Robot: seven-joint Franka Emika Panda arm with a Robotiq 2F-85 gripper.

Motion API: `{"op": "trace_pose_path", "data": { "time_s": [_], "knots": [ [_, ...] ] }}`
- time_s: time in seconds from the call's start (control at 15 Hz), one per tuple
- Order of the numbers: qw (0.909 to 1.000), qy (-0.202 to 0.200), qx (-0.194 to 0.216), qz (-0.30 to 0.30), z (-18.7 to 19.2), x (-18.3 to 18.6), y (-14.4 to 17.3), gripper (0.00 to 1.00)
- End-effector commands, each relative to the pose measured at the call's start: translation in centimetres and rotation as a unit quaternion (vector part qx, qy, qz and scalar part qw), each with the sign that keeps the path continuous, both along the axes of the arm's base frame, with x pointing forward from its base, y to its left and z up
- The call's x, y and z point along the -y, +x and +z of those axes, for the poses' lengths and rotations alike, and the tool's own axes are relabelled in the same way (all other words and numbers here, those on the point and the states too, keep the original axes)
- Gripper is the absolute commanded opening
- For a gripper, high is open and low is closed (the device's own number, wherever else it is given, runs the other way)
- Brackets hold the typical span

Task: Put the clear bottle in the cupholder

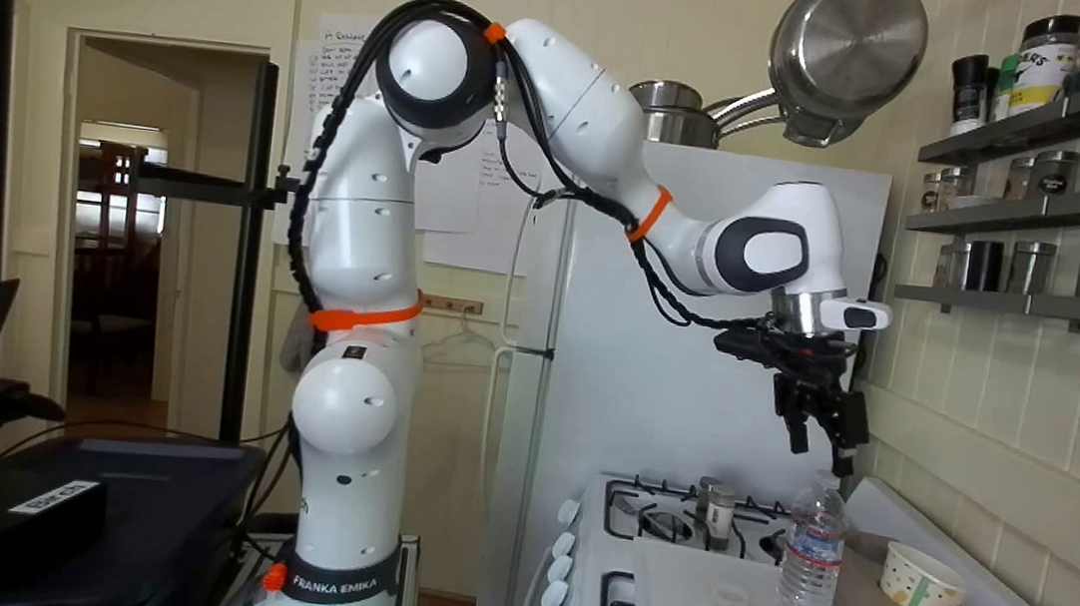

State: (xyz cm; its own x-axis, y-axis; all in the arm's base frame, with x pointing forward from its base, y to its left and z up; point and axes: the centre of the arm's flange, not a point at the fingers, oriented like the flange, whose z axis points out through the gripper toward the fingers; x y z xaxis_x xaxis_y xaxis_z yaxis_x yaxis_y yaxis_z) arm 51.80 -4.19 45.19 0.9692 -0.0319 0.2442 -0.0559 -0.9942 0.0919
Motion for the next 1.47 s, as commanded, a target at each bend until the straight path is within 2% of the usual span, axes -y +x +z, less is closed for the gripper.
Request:
{"op": "trace_pose_path", "data": {
  "time_s": [0.0,0.4,0.47,0.53,0.67,0.73,0.87,1.0,1.07,1.2,1.33,1.4],
  "knots": [
    [0.9998,0.015,-0.013,-0.004,-0.6,0.2,0.7,0.89],
    [0.9992,0.03,-0.017,-0.019,-1.7,0.8,0.9,0.81],
    [0.9992,0.031,-0.014,-0.02,-1.9,0.9,0.9,0.69],
    [0.9992,0.03,-0.013,-0.021,-2.0,1.0,1.0,0.68],
    [0.9994,0.026,-0.007,-0.023,-1.9,1.2,1.3,0.52],
    [0.9994,0.024,-0.003,-0.024,-1.7,1.4,1.4,0.42],
    [0.9994,0.021,0.001,-0.027,-1.5,1.6,1.6,0.49],
    [0.9994,0.021,0.001,-0.028,-1.4,1.7,1.7,0.44],
    [0.9994,0.021,-0.001,-0.027,-1.5,1.6,1.8,0.22],
    [0.9994,0.022,-0.007,-0.025,-1.5,1.4,1.8,0.17],
    [0.9993,0.024,-0.014,-0.025,-1.1,1.3,1.6,0.06],
    [0.9993,0.024,-0.014,-0.025,-0.8,1.4,1.5,0.08]
  ]
}}
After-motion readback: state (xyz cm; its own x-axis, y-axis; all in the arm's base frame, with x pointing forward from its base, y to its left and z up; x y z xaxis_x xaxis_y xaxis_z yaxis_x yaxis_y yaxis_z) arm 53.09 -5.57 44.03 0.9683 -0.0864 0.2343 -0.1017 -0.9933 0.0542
